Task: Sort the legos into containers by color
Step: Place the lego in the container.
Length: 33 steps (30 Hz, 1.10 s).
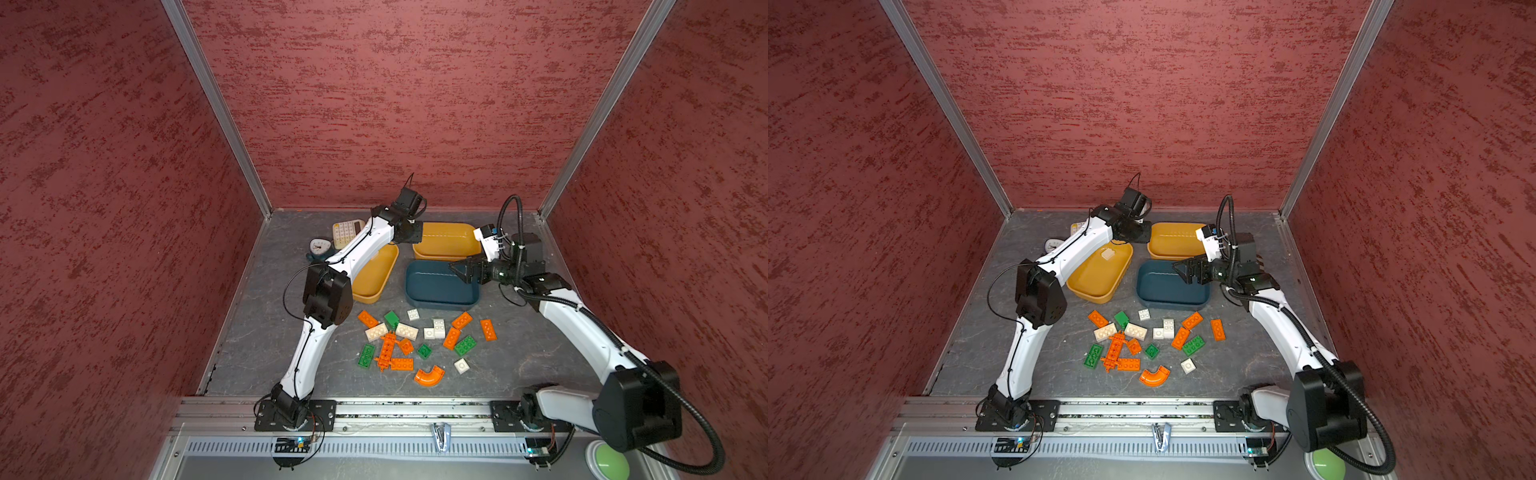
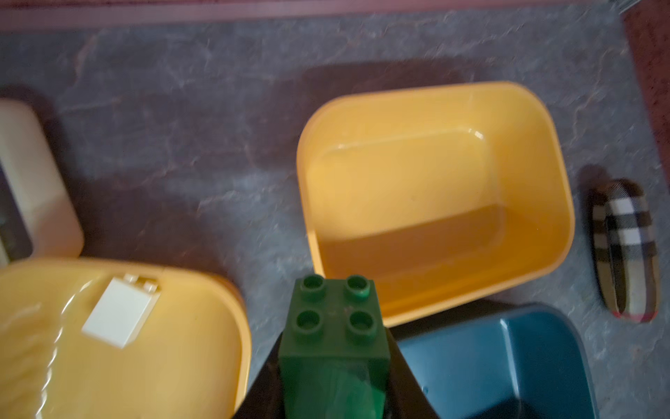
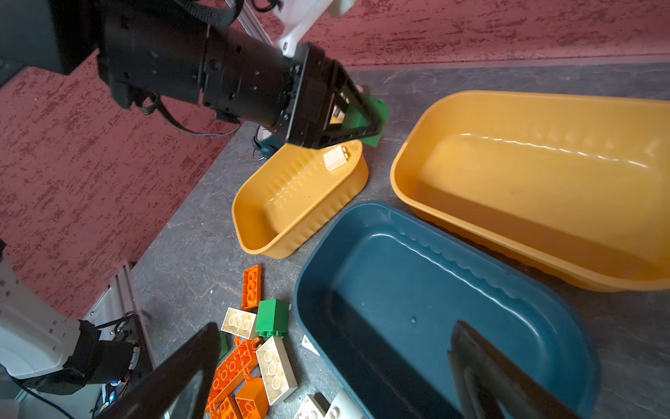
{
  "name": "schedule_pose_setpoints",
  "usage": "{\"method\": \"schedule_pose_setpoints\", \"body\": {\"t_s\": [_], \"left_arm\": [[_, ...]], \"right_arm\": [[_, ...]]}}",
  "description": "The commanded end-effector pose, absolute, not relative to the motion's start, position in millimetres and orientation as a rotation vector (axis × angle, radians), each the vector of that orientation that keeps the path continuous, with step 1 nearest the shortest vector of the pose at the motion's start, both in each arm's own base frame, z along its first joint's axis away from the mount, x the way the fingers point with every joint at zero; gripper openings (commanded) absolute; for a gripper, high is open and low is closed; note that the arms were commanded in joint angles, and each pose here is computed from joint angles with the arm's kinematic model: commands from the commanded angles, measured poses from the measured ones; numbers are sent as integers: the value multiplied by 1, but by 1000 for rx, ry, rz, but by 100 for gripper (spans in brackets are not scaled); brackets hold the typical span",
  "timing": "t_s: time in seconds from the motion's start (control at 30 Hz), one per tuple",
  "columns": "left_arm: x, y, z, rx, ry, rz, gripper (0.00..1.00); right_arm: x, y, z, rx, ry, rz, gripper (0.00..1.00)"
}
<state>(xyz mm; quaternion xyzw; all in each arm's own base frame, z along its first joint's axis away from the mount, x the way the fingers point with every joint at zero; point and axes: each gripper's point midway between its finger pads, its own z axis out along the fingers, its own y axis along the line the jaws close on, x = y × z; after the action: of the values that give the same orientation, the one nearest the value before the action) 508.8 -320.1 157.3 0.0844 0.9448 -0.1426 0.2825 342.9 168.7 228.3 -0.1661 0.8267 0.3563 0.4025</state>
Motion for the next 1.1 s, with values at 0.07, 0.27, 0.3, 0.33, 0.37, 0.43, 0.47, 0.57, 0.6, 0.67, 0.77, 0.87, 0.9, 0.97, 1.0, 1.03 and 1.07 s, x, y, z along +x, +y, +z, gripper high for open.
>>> {"method": "schedule_pose_setpoints", "body": {"t_s": [0.07,0.27,0.3,0.33,0.37,0.43,0.47,0.57,0.6,0.67,0.77,0.87,0.9,0.97,1.0,1.03,1.07], "left_arm": [[534,-346,152,246,2458,-481,21],[559,-360,136,222,2387,-539,21],[562,-363,136,229,2369,-547,21],[564,-366,136,240,2354,-549,21],[565,-368,134,251,2346,-552,23],[564,-371,132,262,2349,-555,30],[563,-371,133,266,2348,-551,34],[556,-368,138,280,2368,-527,47],[552,-365,141,286,2378,-509,52],[545,-360,149,296,2393,-478,56],[529,-355,159,318,2423,-446,61],[507,-350,164,335,2463,-419,64],[498,-345,164,333,2485,-396,64],[479,-336,163,319,2533,-359,65],[469,-331,165,306,2552,-348,65],[459,-327,164,298,2569,-339,65],[447,-321,164,286,2586,-331,65]], "right_arm": [[353,159,236,-432,2051,823,99],[353,153,225,-423,2079,795,99],[354,153,224,-419,2082,793,99],[353,152,223,-419,2084,792,99],[353,152,222,-418,2087,790,99],[352,152,222,-421,2088,788,99],[352,151,223,-419,2086,784,99],[351,151,223,-423,2085,788,99],[351,152,224,-426,2083,795,99],[351,154,226,-427,2080,811,99],[349,157,229,-434,2071,837,99],[348,158,231,-440,2066,849,99],[347,158,231,-443,2066,851,99],[345,159,230,-448,2070,859,99],[344,160,229,-453,2071,870,99],[343,161,228,-454,2072,877,99],[342,162,228,-456,2074,889,99]]}}
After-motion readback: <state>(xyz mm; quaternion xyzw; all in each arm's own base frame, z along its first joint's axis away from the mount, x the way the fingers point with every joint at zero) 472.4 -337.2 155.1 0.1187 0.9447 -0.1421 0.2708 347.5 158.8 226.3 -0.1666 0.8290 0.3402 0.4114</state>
